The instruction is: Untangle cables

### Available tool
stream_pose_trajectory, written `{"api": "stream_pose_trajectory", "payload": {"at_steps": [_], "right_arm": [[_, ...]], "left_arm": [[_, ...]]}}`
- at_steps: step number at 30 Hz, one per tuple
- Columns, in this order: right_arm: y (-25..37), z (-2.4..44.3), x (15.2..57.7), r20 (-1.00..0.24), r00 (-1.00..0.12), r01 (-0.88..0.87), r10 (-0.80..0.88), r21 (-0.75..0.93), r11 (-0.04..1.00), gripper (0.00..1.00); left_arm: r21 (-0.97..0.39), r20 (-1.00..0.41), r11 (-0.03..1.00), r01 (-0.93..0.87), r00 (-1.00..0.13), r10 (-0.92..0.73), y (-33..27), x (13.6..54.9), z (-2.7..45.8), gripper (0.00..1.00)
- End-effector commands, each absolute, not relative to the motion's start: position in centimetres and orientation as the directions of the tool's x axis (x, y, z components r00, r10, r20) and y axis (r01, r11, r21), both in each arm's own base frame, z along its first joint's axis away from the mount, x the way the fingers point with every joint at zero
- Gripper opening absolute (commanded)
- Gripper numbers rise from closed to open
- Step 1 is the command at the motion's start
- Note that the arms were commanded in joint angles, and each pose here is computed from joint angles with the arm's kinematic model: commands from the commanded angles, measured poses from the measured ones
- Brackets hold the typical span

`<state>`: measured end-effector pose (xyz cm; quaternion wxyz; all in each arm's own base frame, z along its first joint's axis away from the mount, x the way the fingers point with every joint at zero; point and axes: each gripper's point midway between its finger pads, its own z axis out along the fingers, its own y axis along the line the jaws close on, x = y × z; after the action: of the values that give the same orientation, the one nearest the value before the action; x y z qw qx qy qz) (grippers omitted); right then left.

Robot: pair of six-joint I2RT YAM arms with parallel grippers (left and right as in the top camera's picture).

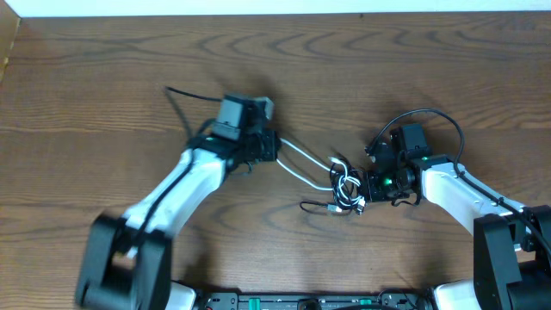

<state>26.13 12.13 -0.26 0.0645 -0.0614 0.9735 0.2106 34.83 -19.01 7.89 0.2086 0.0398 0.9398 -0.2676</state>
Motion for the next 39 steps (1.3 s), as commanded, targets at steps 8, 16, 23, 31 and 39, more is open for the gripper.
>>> {"api": "stream_pose_trajectory", "payload": {"at_steps": [8,16,23,31,39], "right_arm": [[10.6,-1.5,25.5,-0.118,-0.99,-0.118,-0.083,0.327,0.938,0.01],[10.6,-1.5,25.5,-0.117,-0.99,-0.117,-0.083,0.327,0.938,0.01],[10.6,-1.5,25.5,-0.117,-0.99,-0.117,-0.083,0.327,0.938,0.01],[10.6,-1.5,25.5,-0.117,-0.99,-0.117,-0.083,0.327,0.938,0.01],[10.6,-1.5,25.5,-0.117,-0.99,-0.117,-0.083,0.328,0.937,0.01]], "left_arm": [[-0.455,-0.714,0.842,0.288,-0.684,-0.152,-14.8,35.7,21.5,0.08],[-0.407,-0.797,0.885,0.227,-0.561,-0.222,-9.8,36.0,25.5,0.1],[-0.413,-0.76,0.893,0.18,-0.608,-0.229,-8.9,36.1,23.7,0.3],[-0.48,-0.597,0.863,0.154,-0.778,-0.194,-11.3,34.5,18.5,0.31],[-0.557,-0.446,0.789,0.26,-0.895,-0.02,-18.5,31.8,13.9,0.32]]}}
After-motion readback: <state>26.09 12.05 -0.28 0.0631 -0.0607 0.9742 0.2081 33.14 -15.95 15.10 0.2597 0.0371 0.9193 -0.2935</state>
